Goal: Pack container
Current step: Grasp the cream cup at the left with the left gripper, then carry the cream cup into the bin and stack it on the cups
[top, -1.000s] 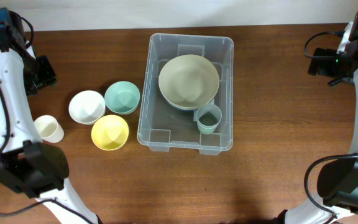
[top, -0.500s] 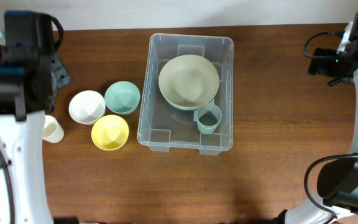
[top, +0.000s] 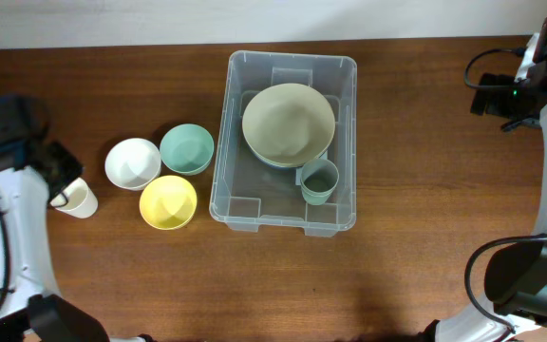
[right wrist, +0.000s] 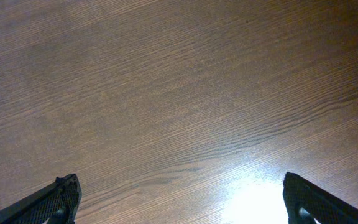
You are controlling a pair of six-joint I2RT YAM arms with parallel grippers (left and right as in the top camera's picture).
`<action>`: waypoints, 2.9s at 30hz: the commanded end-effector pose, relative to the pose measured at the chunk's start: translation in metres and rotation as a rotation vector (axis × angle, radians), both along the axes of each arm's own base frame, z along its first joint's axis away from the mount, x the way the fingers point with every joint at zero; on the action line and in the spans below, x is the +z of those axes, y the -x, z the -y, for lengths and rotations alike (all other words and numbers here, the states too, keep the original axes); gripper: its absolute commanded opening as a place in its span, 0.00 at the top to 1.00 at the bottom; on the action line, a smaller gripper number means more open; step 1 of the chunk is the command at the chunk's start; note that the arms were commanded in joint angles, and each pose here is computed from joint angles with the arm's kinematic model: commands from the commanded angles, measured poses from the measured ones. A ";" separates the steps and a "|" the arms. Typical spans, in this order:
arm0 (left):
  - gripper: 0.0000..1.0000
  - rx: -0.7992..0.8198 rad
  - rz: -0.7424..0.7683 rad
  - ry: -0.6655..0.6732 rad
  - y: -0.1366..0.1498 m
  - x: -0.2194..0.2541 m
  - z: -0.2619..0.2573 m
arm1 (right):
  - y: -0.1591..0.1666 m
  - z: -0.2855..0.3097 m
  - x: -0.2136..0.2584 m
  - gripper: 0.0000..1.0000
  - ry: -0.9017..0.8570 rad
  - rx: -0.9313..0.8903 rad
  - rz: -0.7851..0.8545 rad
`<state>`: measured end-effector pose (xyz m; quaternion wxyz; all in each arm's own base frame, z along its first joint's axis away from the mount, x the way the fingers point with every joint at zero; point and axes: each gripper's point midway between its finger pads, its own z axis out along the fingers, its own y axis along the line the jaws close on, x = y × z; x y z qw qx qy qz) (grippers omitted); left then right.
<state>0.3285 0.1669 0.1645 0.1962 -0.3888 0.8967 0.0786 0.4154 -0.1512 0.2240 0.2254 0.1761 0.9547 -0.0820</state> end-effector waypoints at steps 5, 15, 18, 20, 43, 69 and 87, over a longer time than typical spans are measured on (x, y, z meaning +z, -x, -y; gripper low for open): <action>0.53 -0.115 0.085 0.079 -0.014 -0.013 0.006 | 0.000 0.001 0.011 0.01 -0.001 -0.012 0.030; 0.53 -0.114 -0.019 0.130 -0.025 -0.082 0.001 | 0.000 0.002 0.011 0.01 0.000 -0.012 0.030; 0.53 -0.112 -0.053 0.149 -0.023 -0.097 0.001 | 0.000 0.001 0.011 0.01 -0.001 -0.012 0.031; 0.53 -0.111 -0.066 0.156 -0.024 -0.105 0.001 | 0.000 0.002 0.011 0.01 0.000 -0.012 0.030; 1.00 -0.374 0.185 0.153 -0.077 0.048 0.072 | 0.000 0.002 0.011 0.01 0.000 -0.012 0.030; 0.99 -1.379 0.265 0.201 0.006 0.084 0.453 | 0.000 0.001 0.011 0.01 -0.001 -0.012 0.030; 0.99 -1.514 0.190 0.180 0.015 0.033 0.507 | 0.000 0.001 0.011 0.01 -0.001 -0.012 0.031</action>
